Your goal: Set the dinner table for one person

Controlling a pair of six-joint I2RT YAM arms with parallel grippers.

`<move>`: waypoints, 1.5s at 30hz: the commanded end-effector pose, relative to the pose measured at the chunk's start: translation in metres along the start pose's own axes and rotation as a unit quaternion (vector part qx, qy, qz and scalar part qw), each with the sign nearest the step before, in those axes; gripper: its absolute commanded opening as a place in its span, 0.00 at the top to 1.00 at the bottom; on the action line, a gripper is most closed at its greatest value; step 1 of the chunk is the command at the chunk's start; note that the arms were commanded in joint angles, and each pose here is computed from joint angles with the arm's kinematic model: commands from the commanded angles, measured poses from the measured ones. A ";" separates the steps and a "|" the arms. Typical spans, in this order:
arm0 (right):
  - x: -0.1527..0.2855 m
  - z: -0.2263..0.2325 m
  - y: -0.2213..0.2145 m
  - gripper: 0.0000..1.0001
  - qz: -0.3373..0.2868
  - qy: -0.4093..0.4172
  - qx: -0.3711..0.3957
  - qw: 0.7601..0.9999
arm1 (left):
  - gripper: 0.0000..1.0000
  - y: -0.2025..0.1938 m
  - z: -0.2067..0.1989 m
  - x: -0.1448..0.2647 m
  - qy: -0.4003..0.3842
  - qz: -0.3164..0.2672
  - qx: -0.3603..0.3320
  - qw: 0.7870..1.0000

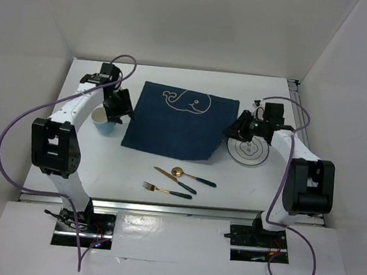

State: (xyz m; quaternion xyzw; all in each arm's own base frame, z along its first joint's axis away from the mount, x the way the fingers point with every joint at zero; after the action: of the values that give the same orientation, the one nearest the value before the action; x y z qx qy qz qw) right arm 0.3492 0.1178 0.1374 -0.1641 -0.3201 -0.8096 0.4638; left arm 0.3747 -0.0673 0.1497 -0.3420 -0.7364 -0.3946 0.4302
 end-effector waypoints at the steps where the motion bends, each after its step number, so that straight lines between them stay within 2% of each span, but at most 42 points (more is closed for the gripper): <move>1: 0.011 0.011 0.020 0.56 -0.029 -0.025 0.054 0.998 | 0.30 0.021 -0.008 0.023 -0.005 -0.043 -0.015 0.999; 3: 0.016 0.013 0.028 0.46 -0.037 -0.044 0.058 0.997 | 0.24 0.029 -0.011 0.032 -0.005 -0.056 -0.023 0.998; 4: 0.018 0.023 0.039 0.34 -0.050 -0.046 0.070 0.995 | 0.24 0.037 -0.015 0.041 -0.007 -0.070 -0.029 0.997; 6: 0.014 0.019 0.046 0.34 -0.052 -0.071 0.067 0.994 | 0.24 0.039 -0.025 0.050 -0.014 -0.084 -0.045 0.995; 7: 0.013 0.028 0.056 0.34 -0.062 -0.070 0.079 0.992 | 0.28 0.039 -0.030 0.050 -0.020 -0.089 -0.050 0.995; 8: 0.009 0.028 0.057 0.41 -0.061 -0.080 0.080 0.992 | 0.33 0.038 -0.034 0.043 -0.023 -0.082 -0.058 0.995; 10: -0.010 0.039 0.049 0.61 -0.036 -0.081 0.092 0.992 | 0.53 0.027 -0.044 0.029 -0.034 -0.054 -0.069 0.996; 11: -0.019 0.039 0.044 0.81 -0.027 -0.092 0.096 0.991 | 0.77 0.024 -0.048 0.012 -0.034 -0.036 -0.073 0.996; 12: -0.038 0.040 0.028 0.88 0.004 -0.099 0.101 0.990 | 0.90 0.020 -0.048 0.001 -0.029 -0.023 -0.075 0.996; 13: -0.045 0.040 0.020 0.94 0.021 -0.111 0.102 0.988 | 0.98 0.018 -0.056 -0.006 -0.034 -0.013 -0.082 0.996; 14: -0.055 0.038 0.007 0.99 0.037 -0.125 0.100 0.986 | 1.00 0.017 -0.054 -0.017 -0.028 -0.004 -0.080 0.996; 15: -0.065 0.026 0.002 1.00 0.052 -0.135 0.087 0.986 | 1.00 0.005 -0.056 -0.039 -0.017 0.023 -0.089 0.996; 20: -0.082 0.013 -0.016 1.00 0.074 -0.134 0.048 0.987 | 1.00 -0.014 -0.046 -0.082 0.029 0.055 -0.088 0.994; 25: -0.089 -0.006 -0.026 1.00 0.077 -0.164 0.042 0.982 | 1.00 -0.045 -0.032 -0.099 0.046 0.083 -0.078 0.992; 29: -0.098 -0.022 -0.038 1.00 0.095 -0.186 0.036 0.977 | 1.00 -0.076 0.000 -0.111 0.082 0.112 -0.066 0.988; 35: -0.107 -0.041 -0.048 1.00 0.114 -0.205 0.031 0.972 | 1.00 -0.097 0.021 -0.104 0.106 0.107 -0.064 0.986; 42: -0.121 -0.030 -0.070 1.00 0.140 -0.172 0.049 0.974 | 1.00 -0.078 0.023 -0.080 0.130 0.053 -0.067 0.988; 45: -0.125 -0.026 -0.080 1.00 0.148 -0.168 0.054 0.973 | 1.00 -0.072 0.025 -0.081 0.151 0.057 -0.074 0.984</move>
State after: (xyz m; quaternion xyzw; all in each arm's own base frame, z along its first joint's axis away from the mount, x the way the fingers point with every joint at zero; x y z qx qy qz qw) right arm 0.3563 0.2018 0.0332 -0.3162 -0.4087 -0.6858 0.5124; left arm 0.3314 -0.1028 0.0394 -0.3734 -0.6251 -0.4473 0.5194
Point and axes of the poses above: each gripper's point midway between its finger pads, its own x axis back along the fingers, its own z axis along the line the jaws close on, y = z × x, the point moved 2 cm from there along x, back along the fingers, and after that the axes turned 3 degrees about x, right-handed, at the moved point
